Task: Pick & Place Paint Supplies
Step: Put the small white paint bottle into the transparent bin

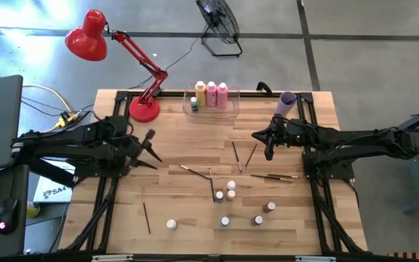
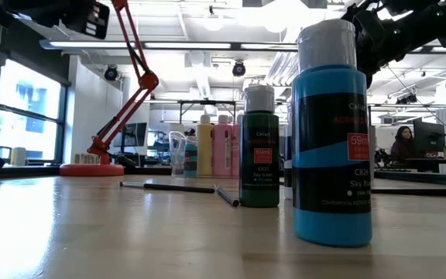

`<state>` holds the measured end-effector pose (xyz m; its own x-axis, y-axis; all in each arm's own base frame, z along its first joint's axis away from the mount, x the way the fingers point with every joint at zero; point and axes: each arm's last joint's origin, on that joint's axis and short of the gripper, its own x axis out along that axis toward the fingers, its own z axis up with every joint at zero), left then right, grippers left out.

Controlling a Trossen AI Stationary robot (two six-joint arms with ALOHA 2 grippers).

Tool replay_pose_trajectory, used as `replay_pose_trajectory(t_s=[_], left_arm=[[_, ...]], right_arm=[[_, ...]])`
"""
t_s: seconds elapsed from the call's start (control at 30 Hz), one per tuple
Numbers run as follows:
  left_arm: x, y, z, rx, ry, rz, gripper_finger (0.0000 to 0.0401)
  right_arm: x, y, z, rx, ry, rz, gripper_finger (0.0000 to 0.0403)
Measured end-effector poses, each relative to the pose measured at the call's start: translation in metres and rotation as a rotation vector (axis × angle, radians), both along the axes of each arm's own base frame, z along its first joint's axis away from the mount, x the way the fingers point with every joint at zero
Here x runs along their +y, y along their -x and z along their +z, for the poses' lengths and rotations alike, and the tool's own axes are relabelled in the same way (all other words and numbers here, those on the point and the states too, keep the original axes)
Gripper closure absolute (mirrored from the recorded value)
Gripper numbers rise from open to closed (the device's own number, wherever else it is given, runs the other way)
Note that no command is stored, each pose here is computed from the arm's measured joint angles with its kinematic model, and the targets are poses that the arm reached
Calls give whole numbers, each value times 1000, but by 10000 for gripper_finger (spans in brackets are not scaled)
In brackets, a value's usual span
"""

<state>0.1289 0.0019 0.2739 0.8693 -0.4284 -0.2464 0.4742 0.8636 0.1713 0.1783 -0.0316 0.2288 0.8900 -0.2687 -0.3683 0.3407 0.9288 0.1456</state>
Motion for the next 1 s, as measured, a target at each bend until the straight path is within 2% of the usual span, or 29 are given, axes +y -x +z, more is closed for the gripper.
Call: replay_pose_trajectory(t_s=[0.13,0.2,0.3,0.37,0.63,0.83,1.0], left_arm=[[0,-9,-7,57,4,-42,208],[-1,-13,-12,70,1,-147,186],[-5,-18,-16,64,45,-365,166],[-6,-22,-20,68,62,-437,159],[-4,-42,-36,160,79,-425,157],[-20,-58,-50,211,85,-523,157],[-37,-62,-59,261,63,-598,157]], right_arm=[[0,0,0,0,1,-4,395],[0,0,0,0,1,-4,395],[0,0,0,0,1,-4,395],[0,0,0,0,1,-4,395],[0,0,0,-7,-24,-14,395],[0,0,0,-15,-50,-25,395],[0,0,0,-15,-53,-26,395]])
